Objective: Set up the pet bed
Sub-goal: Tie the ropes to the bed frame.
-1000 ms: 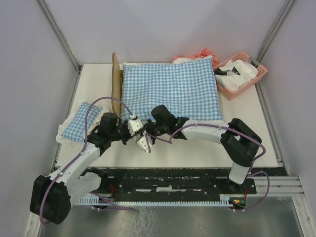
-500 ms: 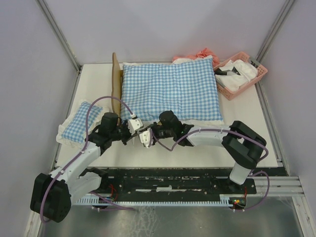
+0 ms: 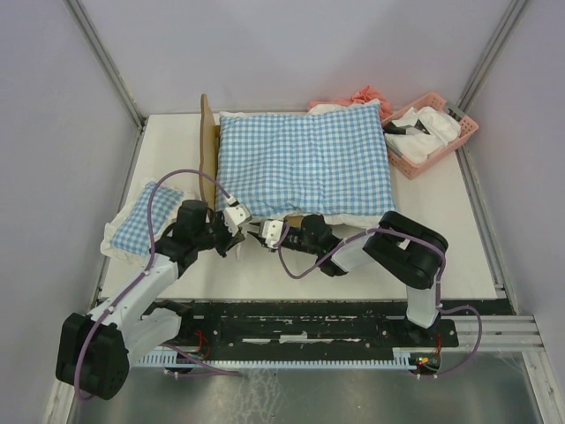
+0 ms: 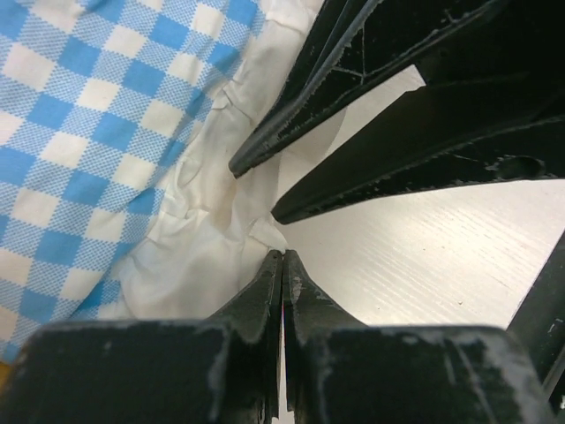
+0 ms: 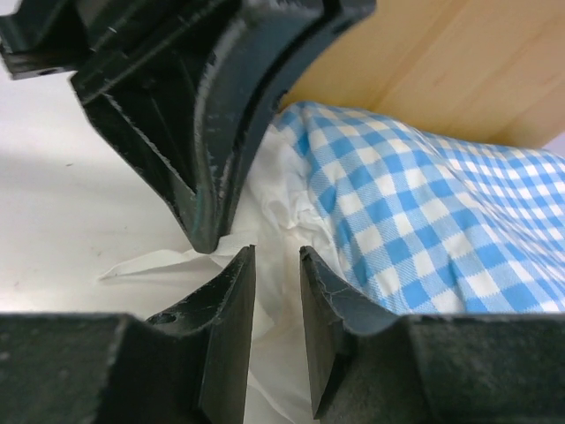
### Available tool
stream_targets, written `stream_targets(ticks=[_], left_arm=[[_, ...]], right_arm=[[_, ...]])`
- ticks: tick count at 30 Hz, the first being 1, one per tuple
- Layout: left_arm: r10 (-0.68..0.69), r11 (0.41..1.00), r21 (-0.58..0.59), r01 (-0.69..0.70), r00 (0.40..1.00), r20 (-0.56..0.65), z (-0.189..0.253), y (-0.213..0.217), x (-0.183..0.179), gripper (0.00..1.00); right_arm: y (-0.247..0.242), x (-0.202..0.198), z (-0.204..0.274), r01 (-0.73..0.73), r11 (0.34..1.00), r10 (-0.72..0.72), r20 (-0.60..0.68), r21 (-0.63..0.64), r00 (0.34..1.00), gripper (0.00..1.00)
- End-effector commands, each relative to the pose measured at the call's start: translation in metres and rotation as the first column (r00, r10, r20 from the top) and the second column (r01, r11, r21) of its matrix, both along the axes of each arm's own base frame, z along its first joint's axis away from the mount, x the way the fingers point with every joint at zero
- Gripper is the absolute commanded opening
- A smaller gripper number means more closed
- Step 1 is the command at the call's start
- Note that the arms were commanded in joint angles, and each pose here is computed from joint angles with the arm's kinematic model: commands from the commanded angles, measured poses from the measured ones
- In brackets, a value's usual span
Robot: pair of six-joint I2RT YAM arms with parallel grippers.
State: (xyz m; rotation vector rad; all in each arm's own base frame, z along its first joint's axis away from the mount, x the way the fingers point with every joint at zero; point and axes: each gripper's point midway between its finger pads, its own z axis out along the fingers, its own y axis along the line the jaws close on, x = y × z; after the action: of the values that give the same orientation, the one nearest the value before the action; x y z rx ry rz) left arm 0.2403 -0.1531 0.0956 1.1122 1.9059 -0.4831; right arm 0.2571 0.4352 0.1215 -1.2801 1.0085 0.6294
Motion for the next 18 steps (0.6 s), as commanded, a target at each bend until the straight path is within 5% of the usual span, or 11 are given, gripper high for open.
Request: stream_targets(ticks=[1,18], left_arm=[[0.029,0.995,-0.098,-0.023,0.998,0.06,0.032,-0.008,0.012,0.03],[0.022,0.991,-0.131,-0.013,0.998,0.065,0.035,-0.01,0.011,0.03]], right_arm=[[-0.002,0.009,0.033,0.055,0.983,-0.06,0.026,0.173,0.998,0.36],[0.01,-0.011,-0.009,-0.041,0.998,0.039,0.037,0.049,0.999,0.41]])
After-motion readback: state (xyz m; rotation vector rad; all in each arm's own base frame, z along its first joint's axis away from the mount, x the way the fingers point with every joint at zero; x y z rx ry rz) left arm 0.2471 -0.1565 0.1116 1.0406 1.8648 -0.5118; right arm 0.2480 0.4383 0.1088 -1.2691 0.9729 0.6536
